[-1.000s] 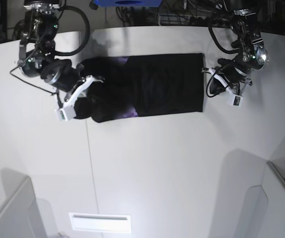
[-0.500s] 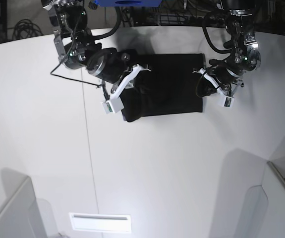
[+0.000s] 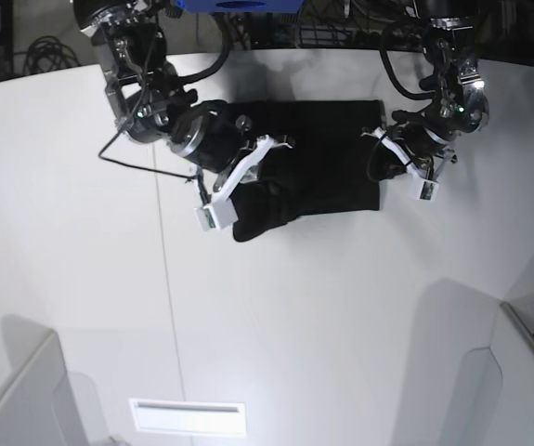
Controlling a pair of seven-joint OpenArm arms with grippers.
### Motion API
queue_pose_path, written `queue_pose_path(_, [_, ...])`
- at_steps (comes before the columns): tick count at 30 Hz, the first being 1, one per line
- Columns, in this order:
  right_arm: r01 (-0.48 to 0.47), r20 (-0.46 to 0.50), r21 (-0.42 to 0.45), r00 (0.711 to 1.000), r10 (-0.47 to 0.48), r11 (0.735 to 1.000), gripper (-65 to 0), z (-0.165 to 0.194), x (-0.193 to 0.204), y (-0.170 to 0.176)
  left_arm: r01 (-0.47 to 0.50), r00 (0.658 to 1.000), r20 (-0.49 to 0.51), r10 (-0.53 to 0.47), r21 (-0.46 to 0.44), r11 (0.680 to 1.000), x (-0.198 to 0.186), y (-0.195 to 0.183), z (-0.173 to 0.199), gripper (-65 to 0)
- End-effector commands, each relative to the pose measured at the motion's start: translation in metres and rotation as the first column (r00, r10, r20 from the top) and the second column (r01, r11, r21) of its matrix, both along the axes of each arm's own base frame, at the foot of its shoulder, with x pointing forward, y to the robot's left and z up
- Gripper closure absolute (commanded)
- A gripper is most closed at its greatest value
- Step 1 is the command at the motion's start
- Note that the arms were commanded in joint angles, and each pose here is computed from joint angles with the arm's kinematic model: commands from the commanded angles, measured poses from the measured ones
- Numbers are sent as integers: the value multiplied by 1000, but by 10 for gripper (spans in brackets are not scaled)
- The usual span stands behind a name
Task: Fold the T-shirt properly
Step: 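Lift the strip end with the right gripper and fold it toward the left gripper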
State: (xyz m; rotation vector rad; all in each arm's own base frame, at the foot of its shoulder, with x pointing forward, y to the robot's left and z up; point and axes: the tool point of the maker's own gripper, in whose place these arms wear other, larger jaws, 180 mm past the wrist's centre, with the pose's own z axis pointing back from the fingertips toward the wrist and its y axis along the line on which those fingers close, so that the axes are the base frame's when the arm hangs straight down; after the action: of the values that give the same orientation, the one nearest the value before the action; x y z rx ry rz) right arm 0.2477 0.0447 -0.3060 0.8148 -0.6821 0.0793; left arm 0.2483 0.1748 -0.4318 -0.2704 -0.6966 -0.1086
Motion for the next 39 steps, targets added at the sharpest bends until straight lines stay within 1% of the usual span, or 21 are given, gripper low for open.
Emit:
queue_pose_path(1, [21,48,19,999,-22,1000,0,13,7,-4,12,998,-56,-9,40,999,-11,6,-8,0])
queue_pose_path(4, [46,40,18,998,-47,999,0,9,5,-12,11,998,-56,-8,42,999,-11,7,-8,0])
queue_pose_path(6, [60,51,26,997,-61,998,0,10,6,-13,11,998,-56,-8,42,999,-11,7,-8,0])
queue_pose_path(8, [67,74,42,995,-70,997,0,14,6,-11,12,998,-56,-10,41,999,-11,6,-8,0])
queue_pose_path(11, [65,140,82,987,-76,995,0,24,5,-8,12,998,-56,-10,41,999,-11,6,-8,0])
queue_pose_path(16, [83,159,109,982,-100,991,0,26,2,-9,12,998,-59,-10,41,999,-12,6,-9,0])
queue_pose_path(19, [109,208,144,968,-138,984,0,35,5,-11,12,998,-59,-10,41,999,-12,6,-9,0])
queue_pose_path(22, [85,235,164,964,-123,983,0,38,0,-8,11,998,-66,-8,41,999,-16,7,-11,0])
queue_pose_path(29, [36,208,182,975,-74,983,0,35,-17,9,12,998,-67,-10,41,999,-16,6,-11,0])
queue_pose_path(39, [3,255,186,966,-51,983,0,47,-5,17,19,997,-80,-16,31,999,-24,2,-14,0])
